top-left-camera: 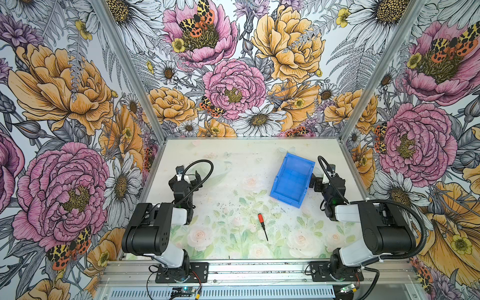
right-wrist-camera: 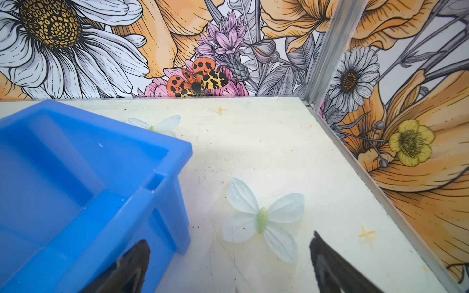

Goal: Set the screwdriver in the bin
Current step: 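Reach the right gripper over the red-handled screwdriver while the left arm lifts slightly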

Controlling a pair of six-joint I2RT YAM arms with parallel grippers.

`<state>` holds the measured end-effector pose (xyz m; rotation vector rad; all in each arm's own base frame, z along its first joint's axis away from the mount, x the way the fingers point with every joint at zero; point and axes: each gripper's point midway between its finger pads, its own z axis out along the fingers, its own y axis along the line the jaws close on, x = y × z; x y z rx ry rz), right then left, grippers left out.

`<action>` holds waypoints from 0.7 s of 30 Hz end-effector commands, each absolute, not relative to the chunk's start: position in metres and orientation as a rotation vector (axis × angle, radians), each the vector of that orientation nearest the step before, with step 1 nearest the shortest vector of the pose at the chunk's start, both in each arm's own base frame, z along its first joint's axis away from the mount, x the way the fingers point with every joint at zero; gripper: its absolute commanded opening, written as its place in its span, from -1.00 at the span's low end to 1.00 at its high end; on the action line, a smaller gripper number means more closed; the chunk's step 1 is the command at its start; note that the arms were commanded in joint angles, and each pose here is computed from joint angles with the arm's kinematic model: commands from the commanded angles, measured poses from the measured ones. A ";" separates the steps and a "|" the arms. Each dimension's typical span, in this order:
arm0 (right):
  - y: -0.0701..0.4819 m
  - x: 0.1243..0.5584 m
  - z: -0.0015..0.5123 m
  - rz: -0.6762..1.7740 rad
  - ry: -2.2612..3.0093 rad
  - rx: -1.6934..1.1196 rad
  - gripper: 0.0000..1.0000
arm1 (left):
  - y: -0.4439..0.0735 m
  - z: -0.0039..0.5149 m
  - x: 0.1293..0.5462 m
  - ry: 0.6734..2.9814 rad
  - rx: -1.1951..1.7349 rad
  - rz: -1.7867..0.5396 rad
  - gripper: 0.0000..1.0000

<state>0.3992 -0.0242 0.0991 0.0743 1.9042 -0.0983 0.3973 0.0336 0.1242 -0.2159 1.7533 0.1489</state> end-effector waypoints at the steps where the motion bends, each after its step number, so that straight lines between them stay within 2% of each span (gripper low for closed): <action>1: -0.025 0.402 0.116 -0.090 1.851 0.089 0.99 | 0.030 0.132 0.401 1.734 -0.196 0.133 0.97; 13: -0.030 0.389 0.158 -0.121 1.833 0.131 0.99 | 0.036 0.153 0.393 1.779 -0.216 0.142 0.97; 21: -0.032 0.380 0.198 -0.157 1.913 0.298 0.99 | 0.025 0.170 0.375 1.883 -0.224 0.051 0.97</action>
